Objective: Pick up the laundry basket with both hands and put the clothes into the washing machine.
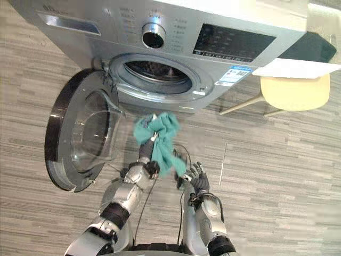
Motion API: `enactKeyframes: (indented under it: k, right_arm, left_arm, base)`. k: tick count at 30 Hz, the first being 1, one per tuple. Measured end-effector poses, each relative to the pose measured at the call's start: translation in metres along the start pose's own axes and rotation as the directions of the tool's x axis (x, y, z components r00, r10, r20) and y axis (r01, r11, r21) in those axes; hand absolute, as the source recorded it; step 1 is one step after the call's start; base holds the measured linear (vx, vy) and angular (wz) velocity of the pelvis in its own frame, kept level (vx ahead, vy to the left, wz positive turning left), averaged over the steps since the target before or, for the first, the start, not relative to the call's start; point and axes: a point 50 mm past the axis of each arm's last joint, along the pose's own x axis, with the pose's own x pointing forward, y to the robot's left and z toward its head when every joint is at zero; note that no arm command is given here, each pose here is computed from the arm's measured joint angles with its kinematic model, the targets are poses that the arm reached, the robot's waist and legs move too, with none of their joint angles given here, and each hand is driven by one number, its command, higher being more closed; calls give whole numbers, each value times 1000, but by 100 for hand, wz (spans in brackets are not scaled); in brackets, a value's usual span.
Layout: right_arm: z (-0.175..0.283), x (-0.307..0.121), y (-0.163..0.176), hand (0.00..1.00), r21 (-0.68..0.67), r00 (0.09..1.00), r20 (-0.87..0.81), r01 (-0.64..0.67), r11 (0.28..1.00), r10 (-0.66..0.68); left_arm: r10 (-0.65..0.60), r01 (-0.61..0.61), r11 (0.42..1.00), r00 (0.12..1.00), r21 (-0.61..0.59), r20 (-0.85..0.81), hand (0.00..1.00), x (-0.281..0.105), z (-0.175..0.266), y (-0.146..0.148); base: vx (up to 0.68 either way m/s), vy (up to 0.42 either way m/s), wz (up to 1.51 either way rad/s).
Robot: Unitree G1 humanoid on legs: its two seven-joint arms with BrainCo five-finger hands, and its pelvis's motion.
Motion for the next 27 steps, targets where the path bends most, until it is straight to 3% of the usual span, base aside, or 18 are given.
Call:
enactKeyframes:
  k: [2, 6, 15, 21, 27]
  right_arm:
    - [5, 8, -8, 0, -70, 1000, -15, 5, 998, -6]
    - [-7, 7, -15, 0, -110, 996, -82, 20, 994, -29]
    - [-8, 10, 6, 0, -178, 992, -105, -86, 980, 68]
    - [-3, 11, 4, 0, -160, 996, -79, -57, 986, 45]
    - [10, 14, 27, 0, -77, 998, -1, -62, 995, 62]
  left_arm:
    - [42, -41, 999, 999, 14, -25, 100, -4, -5, 19]
    - [81, -82, 997, 995, -12, -59, 100, -12, -14, 30]
    - [170, -172, 979, 985, -106, -29, 100, -9, -4, 46]
    - [170, -164, 971, 985, -173, 20, 100, -3, 10, 36]
    - [297, -271, 941, 948, -204, 112, 100, 8, 43, 61]
  base:
    - [-109, -64, -56]
    - [-3, -210, -10]
    - [74, -309, -26]
    - [25, 11, 27]
    - [43, 154, 0]
